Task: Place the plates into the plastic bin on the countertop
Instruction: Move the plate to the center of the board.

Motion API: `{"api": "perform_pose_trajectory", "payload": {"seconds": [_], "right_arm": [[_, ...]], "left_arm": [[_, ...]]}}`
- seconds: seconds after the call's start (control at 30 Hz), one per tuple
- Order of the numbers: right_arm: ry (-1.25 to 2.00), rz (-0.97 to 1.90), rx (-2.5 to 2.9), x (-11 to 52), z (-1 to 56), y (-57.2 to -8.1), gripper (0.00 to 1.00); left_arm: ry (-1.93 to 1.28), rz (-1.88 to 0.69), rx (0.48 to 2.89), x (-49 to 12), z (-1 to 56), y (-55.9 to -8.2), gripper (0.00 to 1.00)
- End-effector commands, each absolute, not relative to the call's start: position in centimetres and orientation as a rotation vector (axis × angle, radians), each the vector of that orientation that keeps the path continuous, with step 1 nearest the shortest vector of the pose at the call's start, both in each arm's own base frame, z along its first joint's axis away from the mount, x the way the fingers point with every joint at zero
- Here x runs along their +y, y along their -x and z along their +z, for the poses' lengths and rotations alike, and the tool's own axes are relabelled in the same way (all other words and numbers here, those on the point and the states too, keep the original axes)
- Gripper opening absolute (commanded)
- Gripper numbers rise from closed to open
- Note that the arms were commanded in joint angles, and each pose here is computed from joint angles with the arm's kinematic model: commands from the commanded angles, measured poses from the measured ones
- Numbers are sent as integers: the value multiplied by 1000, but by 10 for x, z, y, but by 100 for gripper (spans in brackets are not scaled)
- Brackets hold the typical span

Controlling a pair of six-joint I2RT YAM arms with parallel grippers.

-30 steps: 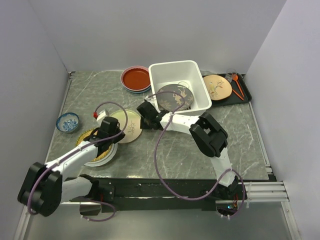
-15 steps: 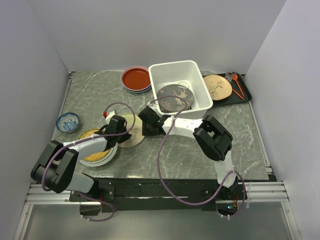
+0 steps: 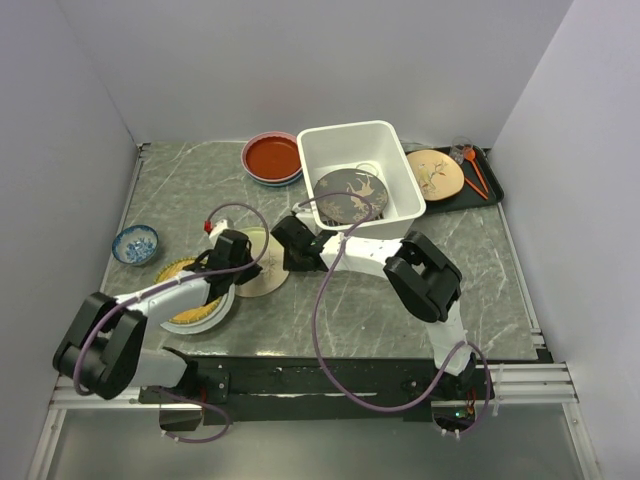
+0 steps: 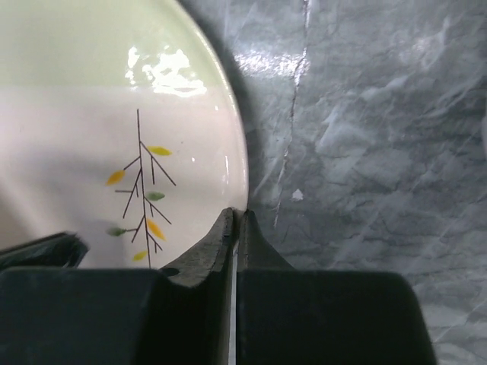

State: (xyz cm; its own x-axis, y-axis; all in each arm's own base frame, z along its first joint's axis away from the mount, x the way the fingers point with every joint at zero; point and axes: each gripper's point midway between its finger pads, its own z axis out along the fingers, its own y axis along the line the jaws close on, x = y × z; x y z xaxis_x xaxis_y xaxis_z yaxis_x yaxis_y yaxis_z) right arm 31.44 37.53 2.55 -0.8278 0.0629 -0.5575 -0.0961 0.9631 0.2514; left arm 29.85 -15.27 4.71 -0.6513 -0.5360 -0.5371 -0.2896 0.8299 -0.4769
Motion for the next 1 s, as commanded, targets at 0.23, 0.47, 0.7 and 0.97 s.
{"api": "perform_pose_trajectory", "payload": {"seconds": [0.23,0.47,0.7,0.97], "right_arm": [[58,53,2531,322,28,-302,0],[42,50,2511,307,39,-293,0],[57,83,2479,311,56,-293,0],[82,115,2447,322,74,-286,0]], "left_arm": [[580,-445,2249,-146,72,-302,9],[516,-499,2262,-158,70,-304,25],[425,-500,2263,-161,71,-305,50],[348,-608,2248,-180,84,-310,51]]}}
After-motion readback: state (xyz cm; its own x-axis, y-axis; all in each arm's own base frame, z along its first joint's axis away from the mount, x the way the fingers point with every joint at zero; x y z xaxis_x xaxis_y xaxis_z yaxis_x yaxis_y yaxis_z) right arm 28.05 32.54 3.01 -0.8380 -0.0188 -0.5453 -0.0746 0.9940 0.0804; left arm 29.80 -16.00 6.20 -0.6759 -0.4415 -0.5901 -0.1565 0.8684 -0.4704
